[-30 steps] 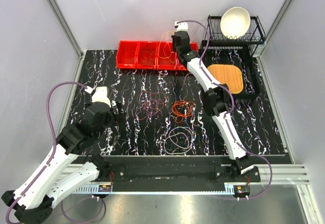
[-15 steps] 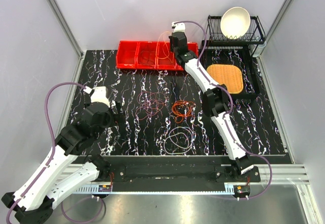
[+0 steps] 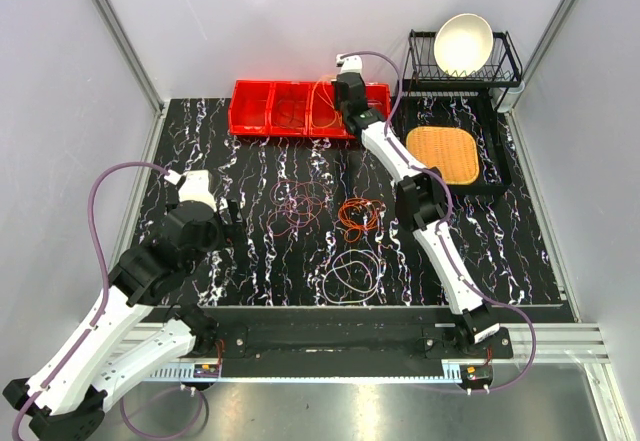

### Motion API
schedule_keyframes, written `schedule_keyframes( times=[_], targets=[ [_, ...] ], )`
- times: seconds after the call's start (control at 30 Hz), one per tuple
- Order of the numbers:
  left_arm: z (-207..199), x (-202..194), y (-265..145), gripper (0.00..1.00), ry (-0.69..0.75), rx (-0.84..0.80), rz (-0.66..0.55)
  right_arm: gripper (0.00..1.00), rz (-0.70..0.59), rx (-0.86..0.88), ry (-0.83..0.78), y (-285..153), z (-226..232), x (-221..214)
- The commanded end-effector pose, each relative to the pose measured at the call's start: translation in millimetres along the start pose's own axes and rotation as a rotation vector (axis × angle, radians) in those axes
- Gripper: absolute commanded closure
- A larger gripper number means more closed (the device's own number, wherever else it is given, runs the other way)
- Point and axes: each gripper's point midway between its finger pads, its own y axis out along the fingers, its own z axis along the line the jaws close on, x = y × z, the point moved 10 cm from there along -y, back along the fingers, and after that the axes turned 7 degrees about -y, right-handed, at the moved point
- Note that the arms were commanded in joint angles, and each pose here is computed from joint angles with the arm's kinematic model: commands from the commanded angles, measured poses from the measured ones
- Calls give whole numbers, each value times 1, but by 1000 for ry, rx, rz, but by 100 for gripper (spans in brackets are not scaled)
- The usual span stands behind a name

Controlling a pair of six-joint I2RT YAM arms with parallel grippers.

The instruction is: Untangle the cables

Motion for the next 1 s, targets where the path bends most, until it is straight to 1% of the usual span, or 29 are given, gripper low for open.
schedule_keyframes(
  times=[0.0,0.17,0.23,0.3,0.33,0.37,0.4,0.43,0.47,0.6,0.63,0.67,0.7,0.73,0.77,0.8,0.83,0.87,0.9,0.93,0.97],
  targets=[
    [-3,5,0,1,-17,-31,-40,84,-125,-54,31,1,-9,31],
    [-2,5,0,1,-19,-31,-38,64,-196,-82,57,-5,-13,54],
    [-2,6,0,1,-20,-32,-42,51,-216,-87,68,-8,-15,63],
    [-2,6,0,1,-23,-29,-43,44,-233,-82,86,-15,-17,77],
    [-1,5,0,1,-20,-28,-42,36,-231,-72,90,-17,-17,79],
    [-2,6,0,1,-20,-31,-42,31,-252,-61,111,-26,-18,94],
    [-2,6,0,1,-22,-29,-42,27,-235,-52,110,-28,-17,93],
    [-1,6,0,1,-22,-29,-43,22,-255,-37,126,-38,-18,108],
    [-2,6,0,1,-21,-32,-42,21,-228,-32,122,-40,-17,104],
    [-1,6,0,1,-19,-29,-40,15,-177,-11,152,-68,-19,119],
    [-1,6,0,1,-19,-29,-40,15,-196,3,205,-87,-23,139],
    [-1,6,0,1,-20,-28,-41,13,-127,9,206,-90,-22,122],
    [-1,5,0,1,-20,-27,-40,13,-109,24,220,-98,-23,122],
    [-1,5,0,1,-19,-27,-40,13,-128,46,275,-120,-28,142],
    [-1,5,0,1,-18,-29,-37,13,-55,53,268,-126,-24,119],
    [-2,4,1,1,-18,-28,-33,13,-41,68,273,-137,-24,118],
    [-2,4,1,1,-18,-31,-29,12,-68,74,306,-161,-30,134],
    [-3,4,3,1,-15,-28,-26,12,-6,72,293,-168,-26,110],
    [-3,3,4,1,-13,-24,-16,12,1,53,297,-178,-28,108],
    [-4,3,5,1,-10,-25,-10,12,-22,41,331,-199,-35,119],
    [-5,3,6,1,-11,-25,-4,12,42,26,326,-206,-37,96]
  ],
)
